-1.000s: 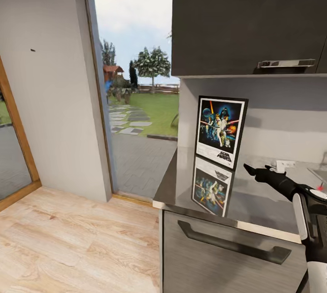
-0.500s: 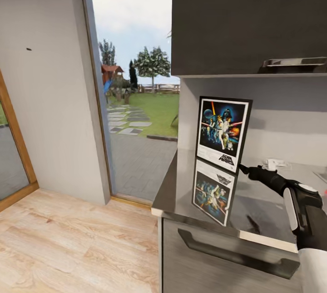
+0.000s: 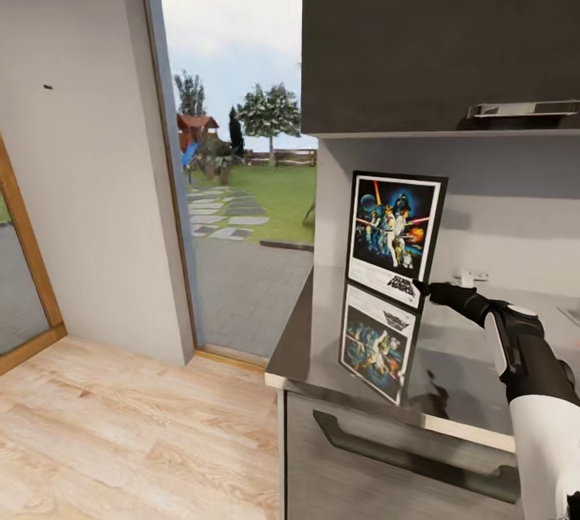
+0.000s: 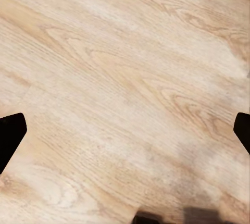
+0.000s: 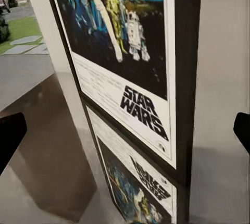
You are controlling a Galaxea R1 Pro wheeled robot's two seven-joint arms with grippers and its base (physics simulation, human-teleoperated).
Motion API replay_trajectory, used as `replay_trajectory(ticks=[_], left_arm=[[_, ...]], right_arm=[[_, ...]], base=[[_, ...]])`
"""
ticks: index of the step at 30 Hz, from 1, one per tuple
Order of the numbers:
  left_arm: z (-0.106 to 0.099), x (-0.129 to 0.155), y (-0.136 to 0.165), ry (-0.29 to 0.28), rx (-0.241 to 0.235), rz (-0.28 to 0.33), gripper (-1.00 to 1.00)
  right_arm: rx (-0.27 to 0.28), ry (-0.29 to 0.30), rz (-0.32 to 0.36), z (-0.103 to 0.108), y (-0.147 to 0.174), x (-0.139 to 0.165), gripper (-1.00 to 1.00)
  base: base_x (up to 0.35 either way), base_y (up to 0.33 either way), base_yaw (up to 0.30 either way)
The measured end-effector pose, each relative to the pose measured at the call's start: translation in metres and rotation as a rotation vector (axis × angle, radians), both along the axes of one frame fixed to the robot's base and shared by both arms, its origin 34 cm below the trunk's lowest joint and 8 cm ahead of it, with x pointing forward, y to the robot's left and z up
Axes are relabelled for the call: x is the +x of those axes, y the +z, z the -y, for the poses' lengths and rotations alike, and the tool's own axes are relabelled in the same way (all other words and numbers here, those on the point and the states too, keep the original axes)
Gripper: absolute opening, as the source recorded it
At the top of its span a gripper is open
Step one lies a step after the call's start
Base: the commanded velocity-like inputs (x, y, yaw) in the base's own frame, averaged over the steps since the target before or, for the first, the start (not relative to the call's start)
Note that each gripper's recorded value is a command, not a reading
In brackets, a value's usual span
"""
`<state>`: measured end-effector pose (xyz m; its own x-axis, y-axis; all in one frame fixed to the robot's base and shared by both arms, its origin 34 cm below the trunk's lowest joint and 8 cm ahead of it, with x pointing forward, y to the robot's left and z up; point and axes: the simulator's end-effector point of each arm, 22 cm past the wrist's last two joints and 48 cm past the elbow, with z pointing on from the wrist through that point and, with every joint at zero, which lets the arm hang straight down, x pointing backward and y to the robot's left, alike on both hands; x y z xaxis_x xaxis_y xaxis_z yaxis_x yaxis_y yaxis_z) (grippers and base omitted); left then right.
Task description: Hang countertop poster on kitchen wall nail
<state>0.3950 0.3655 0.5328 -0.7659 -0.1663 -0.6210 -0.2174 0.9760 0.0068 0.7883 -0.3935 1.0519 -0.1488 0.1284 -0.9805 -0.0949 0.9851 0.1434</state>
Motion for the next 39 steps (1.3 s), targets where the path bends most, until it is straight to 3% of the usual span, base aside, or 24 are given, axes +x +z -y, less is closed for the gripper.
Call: replay_trajectory(ticks=[26, 33, 39], left_arm=[[0.0, 0.001, 0.0, 0.0, 0.0, 0.001, 1.0], [0.0, 0.001, 0.0, 0.0, 0.0, 0.001, 1.0], [0.0, 0.001, 0.0, 0.0, 0.0, 0.001, 1.0]], right_arm=[[-0.002, 0.017, 0.005, -0.004, 0.001, 0.001, 1.0], [0.01, 0.114, 0.019, -0.025, 0.004, -0.003, 1.0], [0.013, 0.133, 0.022, -0.028, 0.005, -0.004, 1.0]], base=[[0.024, -0.041, 0.0], [0.001, -0.002, 0.0], [0.0, -0.002, 0.0]])
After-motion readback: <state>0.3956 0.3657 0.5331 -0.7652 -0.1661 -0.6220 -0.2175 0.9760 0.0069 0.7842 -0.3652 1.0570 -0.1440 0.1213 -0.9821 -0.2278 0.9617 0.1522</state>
